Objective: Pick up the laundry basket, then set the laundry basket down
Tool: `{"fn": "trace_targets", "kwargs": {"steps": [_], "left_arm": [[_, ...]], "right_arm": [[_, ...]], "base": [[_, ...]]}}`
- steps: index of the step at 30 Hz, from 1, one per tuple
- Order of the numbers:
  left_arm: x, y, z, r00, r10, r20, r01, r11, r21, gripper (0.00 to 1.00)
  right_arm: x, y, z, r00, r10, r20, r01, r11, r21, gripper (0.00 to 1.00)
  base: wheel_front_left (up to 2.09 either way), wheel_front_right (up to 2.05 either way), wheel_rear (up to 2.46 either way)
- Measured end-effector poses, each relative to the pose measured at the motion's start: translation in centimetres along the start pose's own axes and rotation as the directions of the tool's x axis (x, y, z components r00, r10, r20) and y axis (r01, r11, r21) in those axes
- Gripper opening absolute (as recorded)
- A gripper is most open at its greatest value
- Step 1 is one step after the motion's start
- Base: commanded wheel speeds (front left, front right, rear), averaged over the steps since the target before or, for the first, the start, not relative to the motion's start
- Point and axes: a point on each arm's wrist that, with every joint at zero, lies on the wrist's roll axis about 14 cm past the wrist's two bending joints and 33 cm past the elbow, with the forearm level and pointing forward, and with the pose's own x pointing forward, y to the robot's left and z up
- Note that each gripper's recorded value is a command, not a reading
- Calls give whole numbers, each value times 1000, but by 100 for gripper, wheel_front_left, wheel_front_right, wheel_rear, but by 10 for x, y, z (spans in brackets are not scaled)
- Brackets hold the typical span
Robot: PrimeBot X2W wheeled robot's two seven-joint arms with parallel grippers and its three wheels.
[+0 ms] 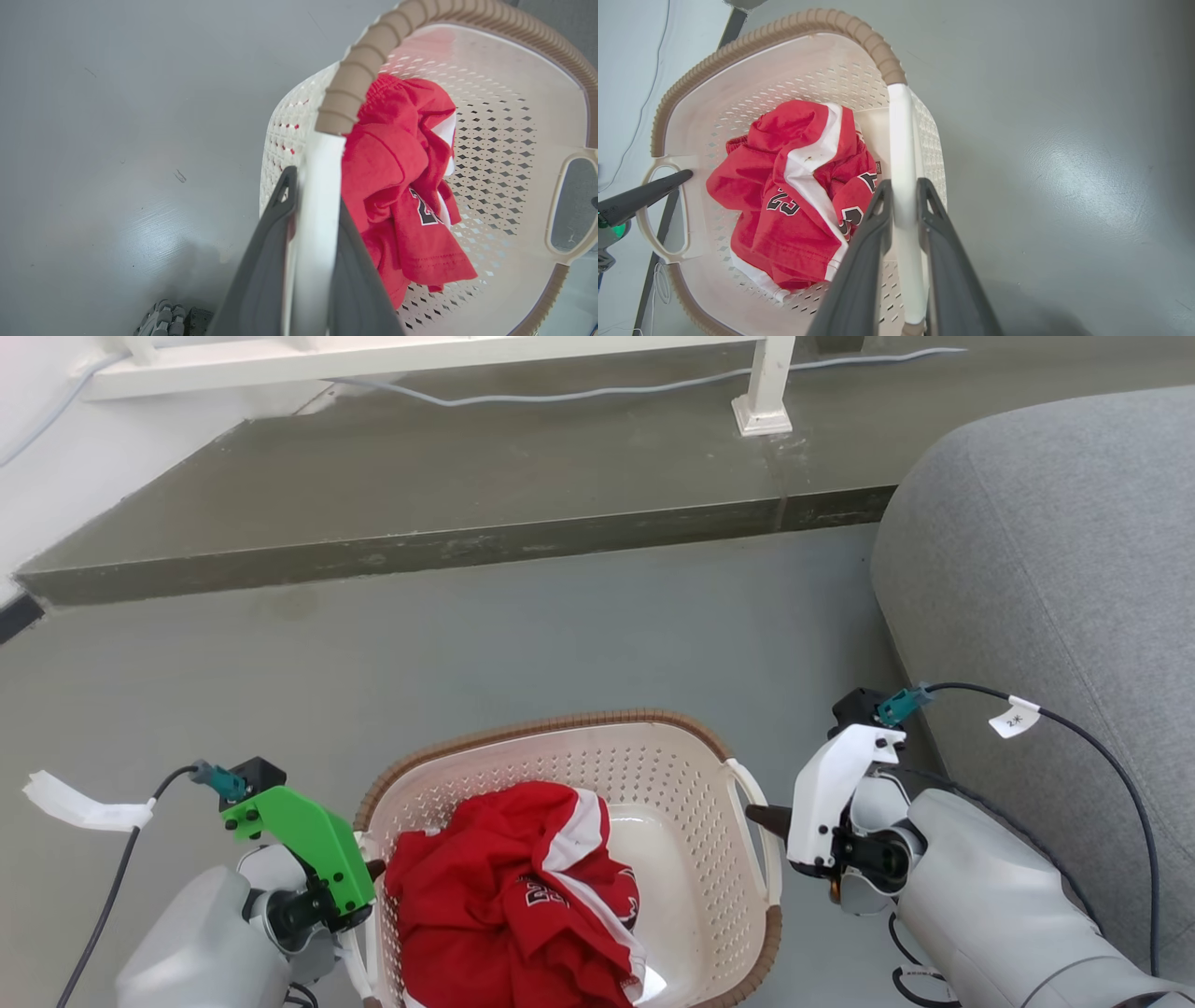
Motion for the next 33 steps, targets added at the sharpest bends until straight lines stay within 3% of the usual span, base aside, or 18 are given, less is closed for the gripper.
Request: {"fn": "trace_targets", "kwargs": {"steps": [33], "left_arm": [[-5, 2, -7, 1000, 0, -3, 0, 1000, -14, 0]], "right_arm": [[-3, 5, -3, 1000, 14, -3, -14, 1000, 3, 0]], "base": [[0, 0, 0]]}}
